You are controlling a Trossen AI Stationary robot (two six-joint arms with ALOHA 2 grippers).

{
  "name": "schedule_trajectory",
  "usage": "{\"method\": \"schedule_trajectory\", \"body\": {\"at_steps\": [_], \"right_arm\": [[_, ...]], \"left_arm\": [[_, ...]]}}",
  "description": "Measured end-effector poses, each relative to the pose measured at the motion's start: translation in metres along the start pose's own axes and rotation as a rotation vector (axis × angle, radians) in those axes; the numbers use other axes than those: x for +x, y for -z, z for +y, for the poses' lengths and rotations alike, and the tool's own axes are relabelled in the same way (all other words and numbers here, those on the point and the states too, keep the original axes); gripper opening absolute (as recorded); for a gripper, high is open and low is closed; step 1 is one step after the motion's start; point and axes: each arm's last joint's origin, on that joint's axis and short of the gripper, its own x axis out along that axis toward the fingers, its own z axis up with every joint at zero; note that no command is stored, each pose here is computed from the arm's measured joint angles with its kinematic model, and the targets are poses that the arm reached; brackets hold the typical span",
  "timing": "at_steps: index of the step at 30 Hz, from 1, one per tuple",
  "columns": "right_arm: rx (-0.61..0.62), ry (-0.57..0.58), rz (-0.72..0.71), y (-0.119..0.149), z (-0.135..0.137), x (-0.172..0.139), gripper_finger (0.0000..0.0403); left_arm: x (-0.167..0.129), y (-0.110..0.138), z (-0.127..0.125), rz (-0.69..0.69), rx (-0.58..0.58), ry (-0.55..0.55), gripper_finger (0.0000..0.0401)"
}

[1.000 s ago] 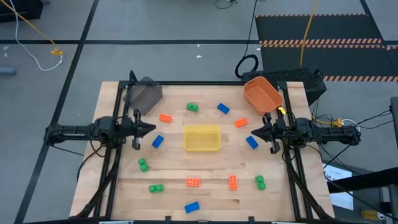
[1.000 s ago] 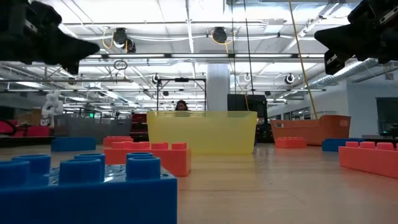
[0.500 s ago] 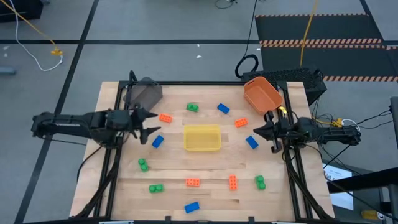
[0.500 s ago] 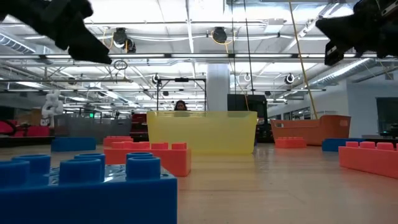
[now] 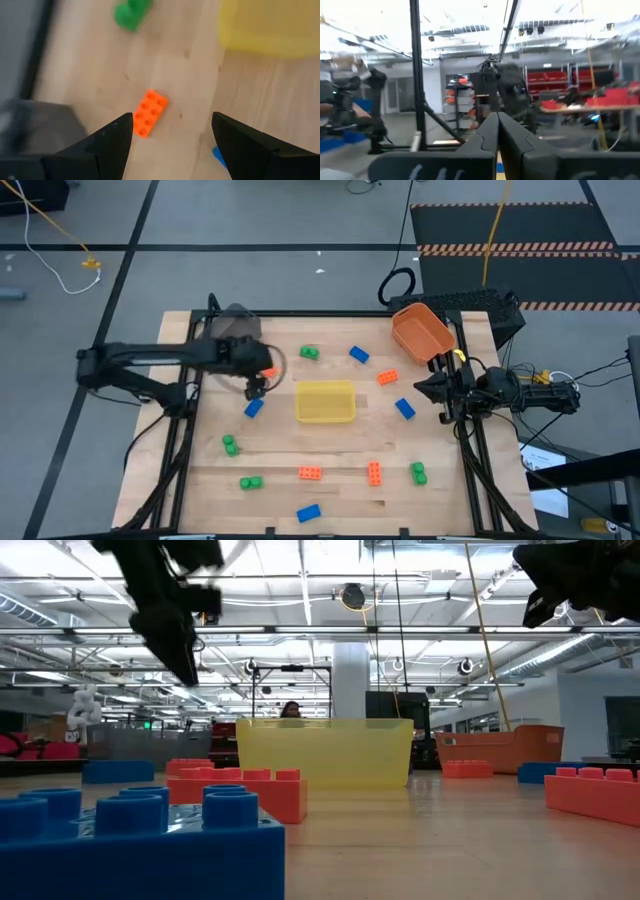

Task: Sort & place blocks by color
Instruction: Put the orange game piece into the black bin

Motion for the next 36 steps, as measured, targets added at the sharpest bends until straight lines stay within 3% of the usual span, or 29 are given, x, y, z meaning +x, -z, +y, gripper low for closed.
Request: {"method": "schedule_trajectory", "body": {"at_steps": [7, 13, 17, 22, 27, 31, 36], "right_arm": [[-0.197, 0.211, 0.012, 0.000, -0.006, -0.001, 0.0000], [-0.353, 0.469, -0.003, -0.008, -0.013, -0.003, 0.0000], [-0.361, 0.540, -0.018, -0.012, -0.014, -0.004, 0.0000], [-0.282, 0.545, 0.019, -0.006, -0.015, -0.004, 0.0000], [-0.146, 0.538, 0.095, 0.006, -0.015, -0.004, 0.0000], [-0.208, 0.536, 0.108, 0.005, -0.015, -0.003, 0.0000], [0.007, 0.474, 0.076, 0.008, -0.013, -0.002, 0.0000]], "left_arm": [[0.048, -0.023, 0.023, 0.319, 0.080, 0.003, 0.0280], [0.054, -0.043, 0.032, 0.312, 0.087, 0.090, 0.0307], [0.061, -0.044, 0.030, 0.316, 0.086, 0.166, 0.0318], [0.074, -0.042, 0.036, 0.352, 0.088, 0.170, 0.0319], [0.097, -0.033, 0.044, 0.437, 0.221, 0.087, 0.0319], [0.121, -0.015, 0.052, 0.540, 0.186, 0.078, 0.0319], [0.123, -0.005, 0.054, 0.558, 0.158, 0.083, 0.0319]]}}
